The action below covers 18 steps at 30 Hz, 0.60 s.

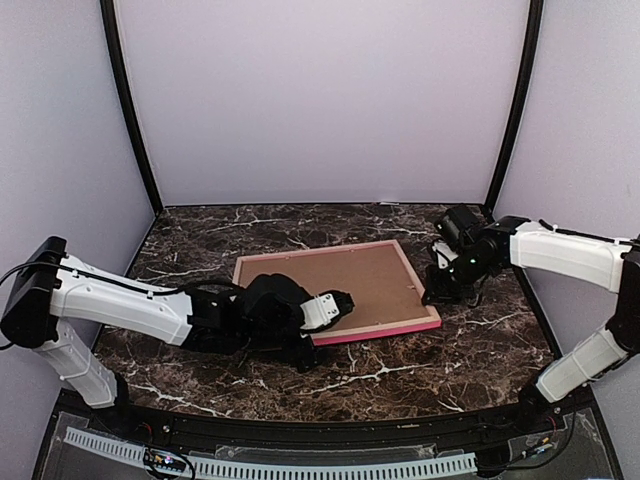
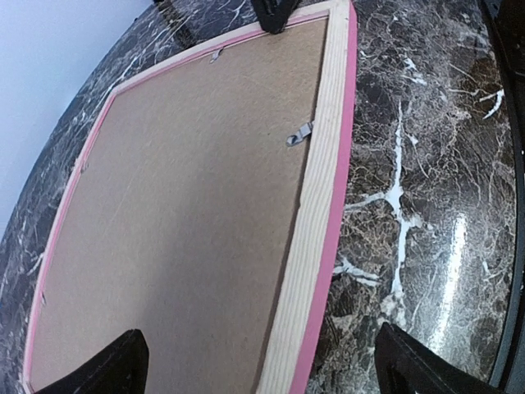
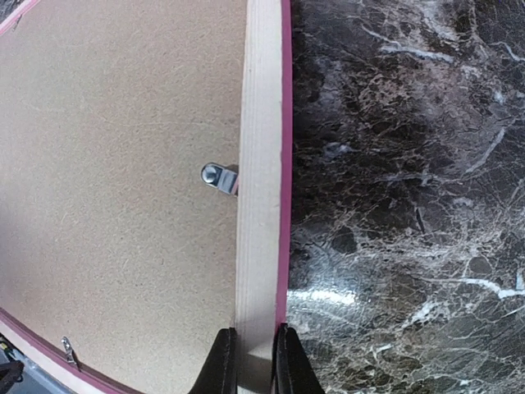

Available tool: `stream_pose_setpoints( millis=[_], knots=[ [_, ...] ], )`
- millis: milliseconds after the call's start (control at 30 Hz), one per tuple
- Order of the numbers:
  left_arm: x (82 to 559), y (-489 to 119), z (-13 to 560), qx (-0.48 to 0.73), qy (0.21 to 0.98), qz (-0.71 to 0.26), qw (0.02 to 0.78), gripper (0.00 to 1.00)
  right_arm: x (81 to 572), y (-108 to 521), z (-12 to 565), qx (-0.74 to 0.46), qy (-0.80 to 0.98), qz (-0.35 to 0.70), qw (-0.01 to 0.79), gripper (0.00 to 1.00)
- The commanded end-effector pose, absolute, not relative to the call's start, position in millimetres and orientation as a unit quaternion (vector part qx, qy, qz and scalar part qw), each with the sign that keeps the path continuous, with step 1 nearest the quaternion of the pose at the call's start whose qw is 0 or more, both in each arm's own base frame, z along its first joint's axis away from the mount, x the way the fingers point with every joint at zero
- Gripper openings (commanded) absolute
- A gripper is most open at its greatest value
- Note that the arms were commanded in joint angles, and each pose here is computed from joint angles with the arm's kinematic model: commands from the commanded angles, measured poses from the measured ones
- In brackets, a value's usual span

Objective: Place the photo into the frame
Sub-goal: Pick up the photo frame from the center of the board, then pass from the right arm to the left

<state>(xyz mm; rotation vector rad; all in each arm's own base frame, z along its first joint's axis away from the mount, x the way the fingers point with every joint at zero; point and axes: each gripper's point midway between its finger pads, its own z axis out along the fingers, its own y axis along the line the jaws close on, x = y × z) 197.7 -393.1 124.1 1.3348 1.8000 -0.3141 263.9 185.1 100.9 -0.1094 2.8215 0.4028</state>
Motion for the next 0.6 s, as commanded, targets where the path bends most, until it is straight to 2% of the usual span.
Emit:
stream_pose_setpoints(
  millis=[0,167,567],
  knots=[
    [199,-399,118,0.593,0.68,-0.034,0.429,0.99,264,216,136,-0.066,0.964,0.219,0.135,0.0],
    [205,-399,112,0.602,0.666,0.043,0.438,0.96,259,217,141,-0.068,0.966,0.221,0.117,0.0],
    [196,-398,137,0.597,0.645,0.078,0.47,0.93,258,217,148,-0.074,0.968,0.215,0.104,0.0]
  ],
)
